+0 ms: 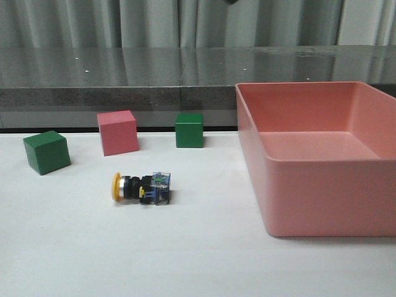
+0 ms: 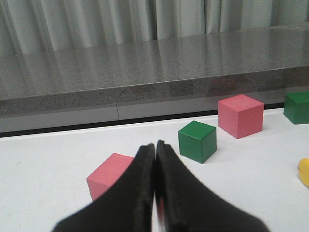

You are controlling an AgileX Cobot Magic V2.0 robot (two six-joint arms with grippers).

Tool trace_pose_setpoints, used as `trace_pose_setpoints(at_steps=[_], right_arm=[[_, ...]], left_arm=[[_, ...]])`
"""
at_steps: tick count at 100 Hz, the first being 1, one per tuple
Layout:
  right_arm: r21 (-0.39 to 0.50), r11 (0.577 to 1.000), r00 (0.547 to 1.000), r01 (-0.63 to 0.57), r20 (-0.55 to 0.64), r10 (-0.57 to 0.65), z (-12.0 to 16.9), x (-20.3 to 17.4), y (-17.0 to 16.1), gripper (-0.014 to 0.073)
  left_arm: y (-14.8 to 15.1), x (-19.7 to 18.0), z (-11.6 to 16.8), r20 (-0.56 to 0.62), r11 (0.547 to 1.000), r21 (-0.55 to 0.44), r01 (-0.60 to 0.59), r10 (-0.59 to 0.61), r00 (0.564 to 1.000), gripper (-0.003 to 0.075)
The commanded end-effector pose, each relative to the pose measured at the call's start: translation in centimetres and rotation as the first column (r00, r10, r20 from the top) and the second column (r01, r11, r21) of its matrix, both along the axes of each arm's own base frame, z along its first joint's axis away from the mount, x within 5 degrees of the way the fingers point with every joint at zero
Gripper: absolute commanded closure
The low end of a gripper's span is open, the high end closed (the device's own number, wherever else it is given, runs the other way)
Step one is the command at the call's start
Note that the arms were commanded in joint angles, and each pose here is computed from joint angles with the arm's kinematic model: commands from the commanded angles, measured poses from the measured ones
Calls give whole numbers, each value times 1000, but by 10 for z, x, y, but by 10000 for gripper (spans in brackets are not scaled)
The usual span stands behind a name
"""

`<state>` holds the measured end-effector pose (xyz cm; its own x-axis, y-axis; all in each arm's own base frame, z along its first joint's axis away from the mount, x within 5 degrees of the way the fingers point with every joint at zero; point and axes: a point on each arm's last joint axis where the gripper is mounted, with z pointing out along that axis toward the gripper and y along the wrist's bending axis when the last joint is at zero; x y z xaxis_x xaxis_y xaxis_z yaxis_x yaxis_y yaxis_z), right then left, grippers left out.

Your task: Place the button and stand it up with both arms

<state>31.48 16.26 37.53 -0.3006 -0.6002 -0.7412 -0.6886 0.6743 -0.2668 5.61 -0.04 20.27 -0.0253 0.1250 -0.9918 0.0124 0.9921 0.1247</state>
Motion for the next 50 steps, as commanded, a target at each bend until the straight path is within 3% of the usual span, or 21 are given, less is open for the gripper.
trace_pose_setpoints(at_steps=[1,24,50], right_arm=[[164,974,981,154,92,-170,36,-14,-40,701],[333,858,872,392,161,-461,13,-56,-115,708],[370,817,816,441,214,-537,-43,-114,-138,708]], left_arm=[[0,-1,-6,69,1000,-19,0,2,998,739],[0,-1,-6,69,1000,-19,0,2,998,740],[0,-1,-6,69,1000,-19,0,2,998,740]])
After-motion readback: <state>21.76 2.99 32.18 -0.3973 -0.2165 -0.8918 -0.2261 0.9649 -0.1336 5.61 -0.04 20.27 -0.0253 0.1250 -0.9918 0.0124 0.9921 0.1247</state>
